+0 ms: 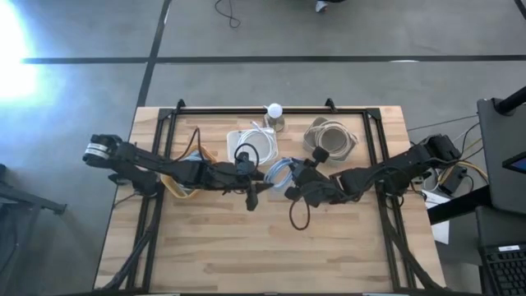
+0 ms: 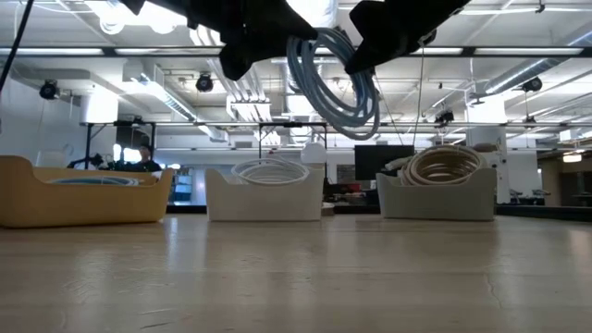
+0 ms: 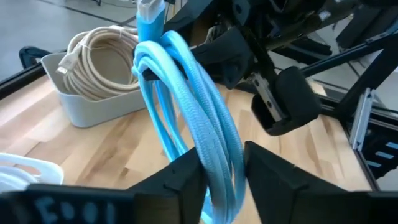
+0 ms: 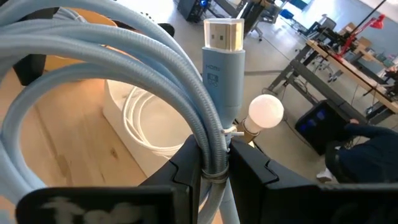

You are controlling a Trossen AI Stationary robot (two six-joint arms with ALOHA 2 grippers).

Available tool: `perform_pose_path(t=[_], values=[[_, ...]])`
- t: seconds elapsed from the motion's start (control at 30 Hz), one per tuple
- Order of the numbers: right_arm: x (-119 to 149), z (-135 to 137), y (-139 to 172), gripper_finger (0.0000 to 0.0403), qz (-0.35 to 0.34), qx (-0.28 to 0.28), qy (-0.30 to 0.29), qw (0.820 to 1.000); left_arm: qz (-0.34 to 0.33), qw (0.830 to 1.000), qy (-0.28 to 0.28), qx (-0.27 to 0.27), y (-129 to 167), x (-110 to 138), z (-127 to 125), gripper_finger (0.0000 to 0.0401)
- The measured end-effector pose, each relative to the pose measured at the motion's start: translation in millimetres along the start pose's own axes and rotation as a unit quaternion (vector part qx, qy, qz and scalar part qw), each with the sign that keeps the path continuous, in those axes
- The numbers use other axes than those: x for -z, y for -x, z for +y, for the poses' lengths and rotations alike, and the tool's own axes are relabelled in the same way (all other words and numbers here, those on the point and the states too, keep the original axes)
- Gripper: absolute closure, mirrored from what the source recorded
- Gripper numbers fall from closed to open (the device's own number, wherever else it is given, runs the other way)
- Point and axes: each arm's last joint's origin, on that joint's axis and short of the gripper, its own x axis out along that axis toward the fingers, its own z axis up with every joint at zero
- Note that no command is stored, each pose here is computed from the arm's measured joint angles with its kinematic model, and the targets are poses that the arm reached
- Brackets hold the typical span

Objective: Sort HDMI cables
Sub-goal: Put the blue hdmi cable into the yellow bin

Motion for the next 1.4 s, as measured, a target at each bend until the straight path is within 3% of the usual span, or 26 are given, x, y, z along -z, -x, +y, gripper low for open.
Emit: perform_pose_path(t=[0.27, 0.43, 0.73, 1.03, 1.4], values=[[2, 2, 0, 0.0344, 0.011, -0.032, -0.022, 0.999, 0.017, 1.000, -0.005, -0.015, 0, 4, 2, 0.0355], [5, 2, 1, 0.0341, 0.023, -0.048, -0.010, 0.999, 0.033, 0.999, -0.010, -0.023, 0, 7, 3, 0.0391], [7, 5, 2, 0.0284, 0.036, -0.085, -0.009, 0.996, 0.057, 0.998, -0.004, -0.033, 4, 9, 6, 0.0385], [5, 11, 6, 0.0241, 0.047, -0.160, -0.040, 0.985, 0.097, 0.992, 0.033, -0.067, 49, -5, 17, 0.0390], [4, 11, 6, 0.0232, 0.045, -0.162, -0.044, 0.985, 0.206, 0.961, 0.089, -0.165, 108, 3, 37, 0.0390]])
